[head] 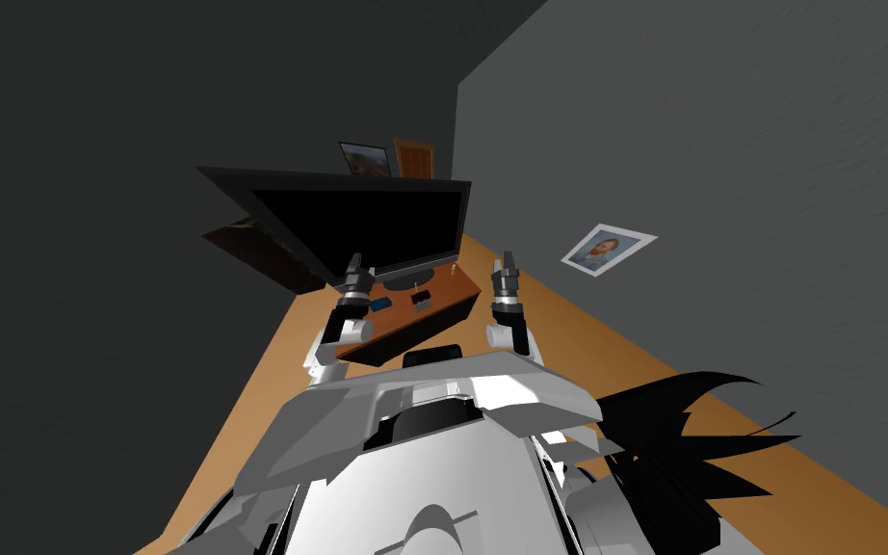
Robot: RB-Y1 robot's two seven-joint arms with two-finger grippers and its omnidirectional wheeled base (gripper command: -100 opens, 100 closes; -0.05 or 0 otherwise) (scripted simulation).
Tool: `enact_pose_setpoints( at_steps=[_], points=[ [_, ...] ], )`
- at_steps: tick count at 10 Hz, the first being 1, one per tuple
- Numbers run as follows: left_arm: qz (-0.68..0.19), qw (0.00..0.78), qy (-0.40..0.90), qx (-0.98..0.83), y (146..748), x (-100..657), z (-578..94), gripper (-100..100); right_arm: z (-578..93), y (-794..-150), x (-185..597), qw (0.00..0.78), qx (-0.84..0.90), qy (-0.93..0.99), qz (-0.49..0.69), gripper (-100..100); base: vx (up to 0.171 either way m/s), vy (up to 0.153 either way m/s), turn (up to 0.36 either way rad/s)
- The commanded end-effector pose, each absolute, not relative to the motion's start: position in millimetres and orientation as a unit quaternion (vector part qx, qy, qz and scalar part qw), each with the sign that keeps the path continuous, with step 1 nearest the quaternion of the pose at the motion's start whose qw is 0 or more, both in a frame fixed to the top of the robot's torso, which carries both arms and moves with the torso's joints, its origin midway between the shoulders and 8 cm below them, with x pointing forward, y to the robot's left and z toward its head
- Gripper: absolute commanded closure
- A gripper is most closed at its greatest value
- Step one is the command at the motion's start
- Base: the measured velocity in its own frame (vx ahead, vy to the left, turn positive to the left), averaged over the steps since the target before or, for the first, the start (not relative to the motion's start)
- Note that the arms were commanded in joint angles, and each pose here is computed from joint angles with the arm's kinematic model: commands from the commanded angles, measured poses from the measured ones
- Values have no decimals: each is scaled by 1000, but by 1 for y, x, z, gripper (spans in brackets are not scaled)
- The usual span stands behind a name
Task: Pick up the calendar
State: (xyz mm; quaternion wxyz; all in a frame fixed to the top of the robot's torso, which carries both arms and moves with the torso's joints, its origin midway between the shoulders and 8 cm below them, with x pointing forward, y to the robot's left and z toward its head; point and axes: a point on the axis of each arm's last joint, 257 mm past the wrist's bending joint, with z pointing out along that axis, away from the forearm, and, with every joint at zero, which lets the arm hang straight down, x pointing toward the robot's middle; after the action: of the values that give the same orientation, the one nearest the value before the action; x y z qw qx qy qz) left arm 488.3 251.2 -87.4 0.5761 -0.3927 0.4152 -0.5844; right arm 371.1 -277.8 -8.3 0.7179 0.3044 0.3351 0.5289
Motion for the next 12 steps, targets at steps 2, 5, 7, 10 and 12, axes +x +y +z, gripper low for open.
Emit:
enact_pose_setpoints(
  at_steps=[2, 5, 7, 10, 12],
  points=[
    [-576, 551, 439, -414, 249, 511, -111, -100, -8, -278, 371, 718, 304, 335, 529, 0, -32, 46, 24],
    [-569, 524, 459, -436, 245, 537, -132, -100, -8, -278, 371, 718, 304, 335, 529, 0, -28, 44, 37],
    [-560, 505, 475, -453, 242, 555, -148, -100, -8, -278, 371, 718, 304, 335, 529, 0, -23, 45, 26],
    [-546, 484, 493, -474, 241, 570, -171, -100, -8, -278, 371, 718, 304, 335, 529, 0, -19, 30, 23],
    [-541, 469, 503, -485, 237, 582, -179, -100, -8, -278, 371, 718, 304, 335, 529, 0, -8, 11, 21]
  ],
)
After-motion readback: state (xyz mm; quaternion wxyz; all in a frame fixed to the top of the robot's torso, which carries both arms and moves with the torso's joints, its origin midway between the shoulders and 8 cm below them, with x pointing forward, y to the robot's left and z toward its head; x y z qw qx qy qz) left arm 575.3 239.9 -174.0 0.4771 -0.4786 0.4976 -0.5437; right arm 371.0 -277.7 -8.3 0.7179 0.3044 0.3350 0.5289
